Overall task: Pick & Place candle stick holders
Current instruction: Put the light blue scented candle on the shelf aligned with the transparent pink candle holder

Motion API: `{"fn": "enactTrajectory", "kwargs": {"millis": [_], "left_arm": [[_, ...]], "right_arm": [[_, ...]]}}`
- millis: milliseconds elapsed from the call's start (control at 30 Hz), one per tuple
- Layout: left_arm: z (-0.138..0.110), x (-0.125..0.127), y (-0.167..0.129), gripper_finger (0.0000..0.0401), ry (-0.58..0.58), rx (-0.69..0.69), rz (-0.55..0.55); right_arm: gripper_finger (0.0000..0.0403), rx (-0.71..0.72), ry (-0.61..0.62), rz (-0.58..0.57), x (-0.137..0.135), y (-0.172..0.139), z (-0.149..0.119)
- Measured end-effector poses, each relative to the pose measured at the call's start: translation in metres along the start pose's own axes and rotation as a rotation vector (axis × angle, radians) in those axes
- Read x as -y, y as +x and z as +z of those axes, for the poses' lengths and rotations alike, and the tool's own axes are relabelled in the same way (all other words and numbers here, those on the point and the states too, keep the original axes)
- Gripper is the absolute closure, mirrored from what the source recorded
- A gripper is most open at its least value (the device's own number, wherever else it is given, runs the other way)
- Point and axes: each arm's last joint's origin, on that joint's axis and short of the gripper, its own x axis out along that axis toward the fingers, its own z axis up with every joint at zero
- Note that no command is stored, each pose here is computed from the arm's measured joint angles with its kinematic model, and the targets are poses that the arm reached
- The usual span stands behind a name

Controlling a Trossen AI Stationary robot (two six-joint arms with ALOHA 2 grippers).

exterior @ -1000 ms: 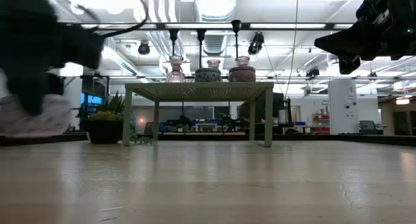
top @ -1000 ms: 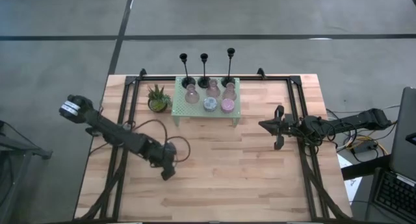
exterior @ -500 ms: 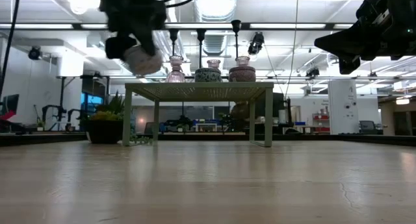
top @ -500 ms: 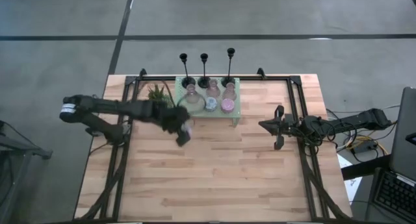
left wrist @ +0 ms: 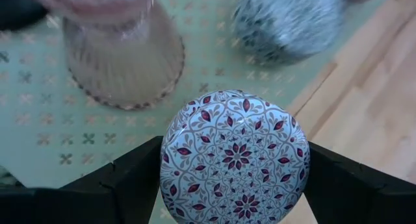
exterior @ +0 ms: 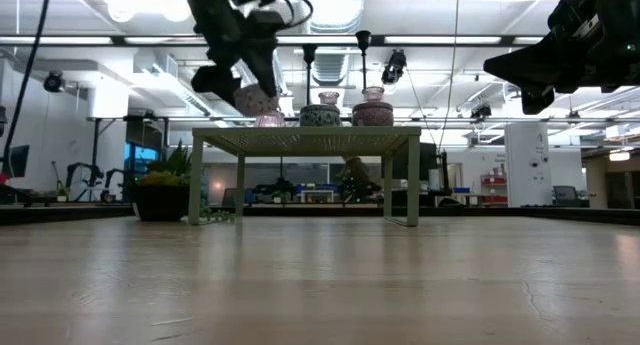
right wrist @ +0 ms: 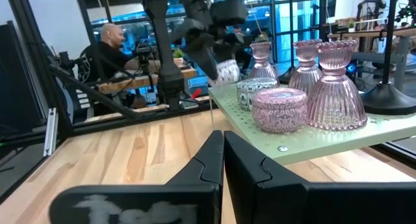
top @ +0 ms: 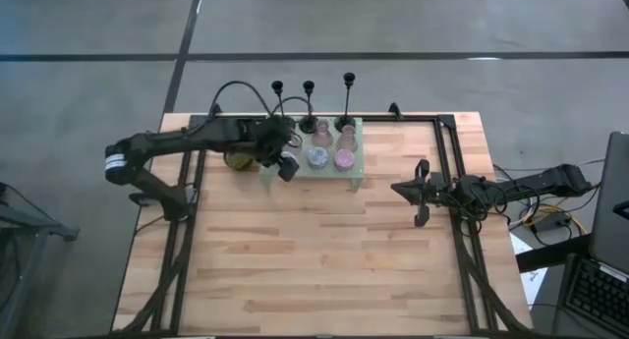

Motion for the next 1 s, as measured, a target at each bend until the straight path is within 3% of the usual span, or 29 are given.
{"fn": "enactTrajectory", "kwargs": {"millis": [267, 567, 667, 1000], "left_arm": [[0.016, 0.005, 0.021, 0.0085, 0.005, -0.052, 0.034], [0.03, 0.011, 0.013, 0.0085, 0.035, -0.068, 0.1], [0.031, 0.01, 0.013, 0.0085, 0.036, -0.071, 0.153], [0.026, 0.007, 0.032, 0.0085, 0.047, -0.12, 0.178]], "right_arm": [[0.0394, 0.0, 0.0, 0.0, 0.0, 0.0, 0.0], [0.0394, 0.0, 0.0, 0.0, 0.0, 0.0, 0.0], [0.0394, 0.0, 0.0, 0.0, 0.0, 0.0, 0.0], [0.0394, 0.0, 0.0, 0.0, 0.0, 0.0, 0.0]]}}
